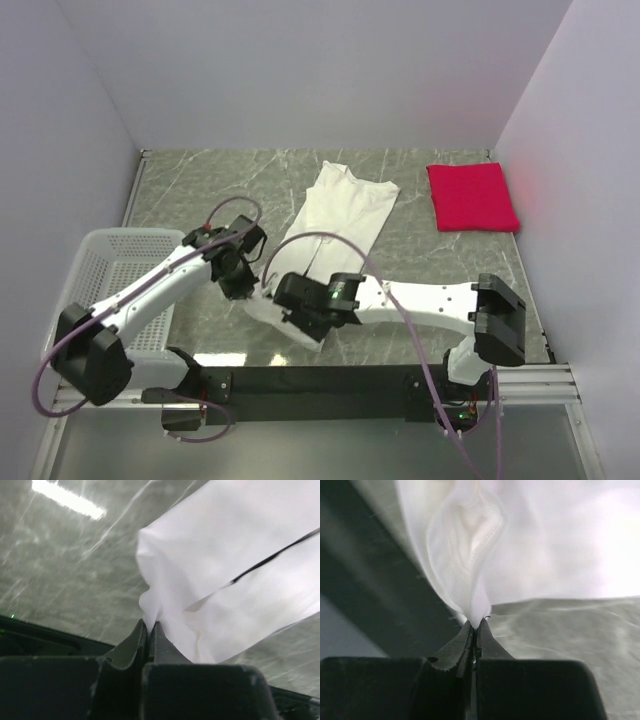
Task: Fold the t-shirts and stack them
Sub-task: Fold the tshirt
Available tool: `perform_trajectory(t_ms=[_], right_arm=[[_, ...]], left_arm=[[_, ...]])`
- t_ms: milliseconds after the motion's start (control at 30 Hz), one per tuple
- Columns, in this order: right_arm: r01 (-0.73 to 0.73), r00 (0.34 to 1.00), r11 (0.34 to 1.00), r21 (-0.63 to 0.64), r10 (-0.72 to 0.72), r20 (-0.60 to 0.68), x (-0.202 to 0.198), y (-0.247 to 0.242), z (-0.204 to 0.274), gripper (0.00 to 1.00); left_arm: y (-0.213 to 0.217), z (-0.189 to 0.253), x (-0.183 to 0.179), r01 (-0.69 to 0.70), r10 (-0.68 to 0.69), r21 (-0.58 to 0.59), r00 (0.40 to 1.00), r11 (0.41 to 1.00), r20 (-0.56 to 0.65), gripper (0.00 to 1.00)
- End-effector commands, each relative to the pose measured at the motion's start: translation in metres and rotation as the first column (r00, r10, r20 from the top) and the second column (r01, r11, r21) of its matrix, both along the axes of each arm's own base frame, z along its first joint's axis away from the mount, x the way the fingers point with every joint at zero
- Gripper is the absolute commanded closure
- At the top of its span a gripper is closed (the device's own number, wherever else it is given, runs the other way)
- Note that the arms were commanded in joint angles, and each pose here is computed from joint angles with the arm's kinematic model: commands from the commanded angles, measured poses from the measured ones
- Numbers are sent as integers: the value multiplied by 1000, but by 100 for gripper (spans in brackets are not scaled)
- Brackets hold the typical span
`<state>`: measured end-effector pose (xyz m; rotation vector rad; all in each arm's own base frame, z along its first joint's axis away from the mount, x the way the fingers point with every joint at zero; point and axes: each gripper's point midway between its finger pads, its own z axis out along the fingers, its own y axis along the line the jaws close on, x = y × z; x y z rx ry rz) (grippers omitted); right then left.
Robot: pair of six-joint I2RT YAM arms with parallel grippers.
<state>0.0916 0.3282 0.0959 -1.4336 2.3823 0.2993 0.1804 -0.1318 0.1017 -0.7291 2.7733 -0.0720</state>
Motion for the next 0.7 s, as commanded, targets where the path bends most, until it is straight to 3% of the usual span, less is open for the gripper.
perform_trajectory(t_ms=[0, 333, 667], right_arm=[[122, 985, 992, 30, -124, 122, 50, -26, 25, 100], [310, 910, 950, 26, -305, 281, 127, -72, 32, 100], [395, 827, 918, 7, -360, 432, 181, -87, 25, 100]], left_arm=[[-9, 17, 40, 22, -23, 17, 996, 1000, 84, 99], [-56, 40, 141, 88, -79, -33, 975, 996, 207, 99], [-82, 25, 200, 120, -107, -43, 965, 992, 239, 99]])
